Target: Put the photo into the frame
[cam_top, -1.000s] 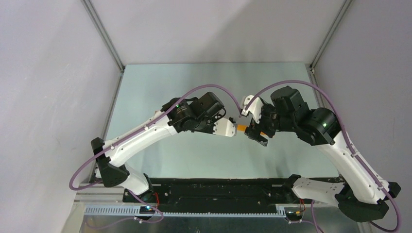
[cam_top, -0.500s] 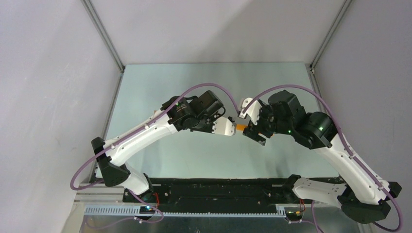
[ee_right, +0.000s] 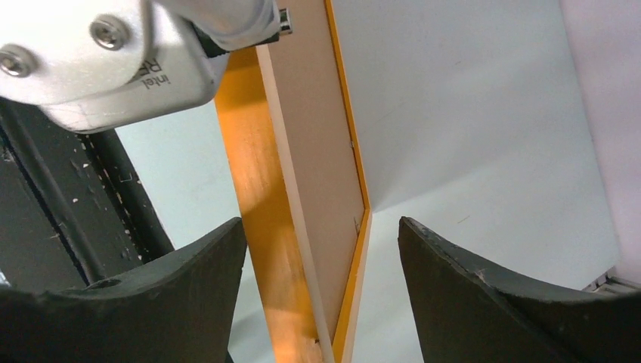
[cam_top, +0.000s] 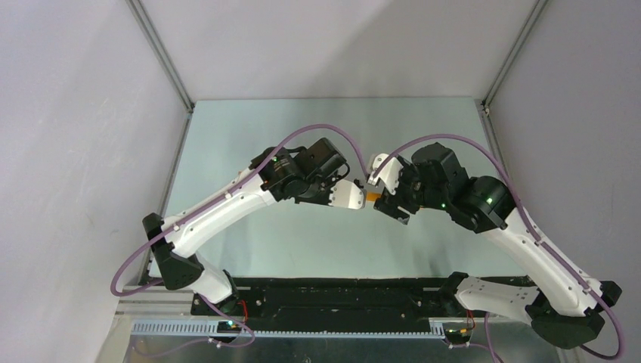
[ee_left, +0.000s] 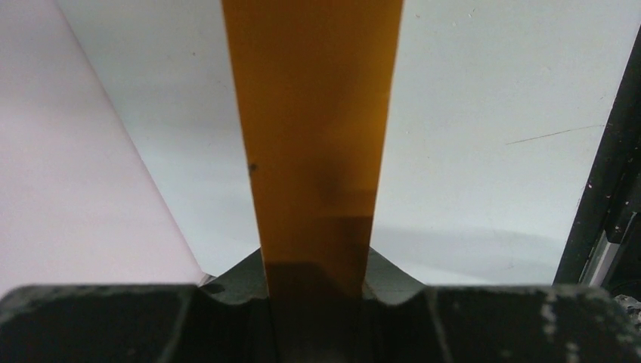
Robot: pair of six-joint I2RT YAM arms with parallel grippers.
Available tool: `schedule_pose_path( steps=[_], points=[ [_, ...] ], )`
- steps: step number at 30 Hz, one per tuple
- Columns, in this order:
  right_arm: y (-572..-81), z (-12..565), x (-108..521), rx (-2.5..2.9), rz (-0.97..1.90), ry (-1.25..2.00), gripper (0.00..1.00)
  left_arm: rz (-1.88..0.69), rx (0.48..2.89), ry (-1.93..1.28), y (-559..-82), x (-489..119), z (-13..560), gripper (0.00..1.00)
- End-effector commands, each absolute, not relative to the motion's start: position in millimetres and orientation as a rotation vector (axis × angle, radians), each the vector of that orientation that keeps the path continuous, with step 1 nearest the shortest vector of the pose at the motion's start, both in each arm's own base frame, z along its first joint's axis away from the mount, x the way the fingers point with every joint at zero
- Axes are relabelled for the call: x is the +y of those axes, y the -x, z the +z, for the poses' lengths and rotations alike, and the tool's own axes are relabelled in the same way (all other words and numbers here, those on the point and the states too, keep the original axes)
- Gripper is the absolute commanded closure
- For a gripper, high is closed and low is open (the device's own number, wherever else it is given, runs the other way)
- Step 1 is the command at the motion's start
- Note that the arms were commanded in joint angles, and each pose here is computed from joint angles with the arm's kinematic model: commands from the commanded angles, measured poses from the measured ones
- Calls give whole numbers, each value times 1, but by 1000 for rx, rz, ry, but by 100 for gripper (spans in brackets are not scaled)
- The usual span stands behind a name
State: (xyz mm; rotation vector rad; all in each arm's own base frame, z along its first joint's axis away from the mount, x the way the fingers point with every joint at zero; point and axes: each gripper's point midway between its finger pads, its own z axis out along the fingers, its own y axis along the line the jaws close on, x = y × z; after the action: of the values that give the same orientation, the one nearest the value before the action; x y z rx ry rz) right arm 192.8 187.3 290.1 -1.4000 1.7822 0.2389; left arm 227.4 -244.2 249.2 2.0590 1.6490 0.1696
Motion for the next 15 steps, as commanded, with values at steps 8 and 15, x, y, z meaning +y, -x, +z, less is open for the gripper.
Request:
schedule_pose_path(
  steps=[8,15],
  points=[
    [-205,267,196,1802,184,1475,30,47,1602,-1921,-229,-268,282,100],
    [-207,263,193,1799,158,1483,32,39,1595,-1914,-229,-269,285,100]
  ],
)
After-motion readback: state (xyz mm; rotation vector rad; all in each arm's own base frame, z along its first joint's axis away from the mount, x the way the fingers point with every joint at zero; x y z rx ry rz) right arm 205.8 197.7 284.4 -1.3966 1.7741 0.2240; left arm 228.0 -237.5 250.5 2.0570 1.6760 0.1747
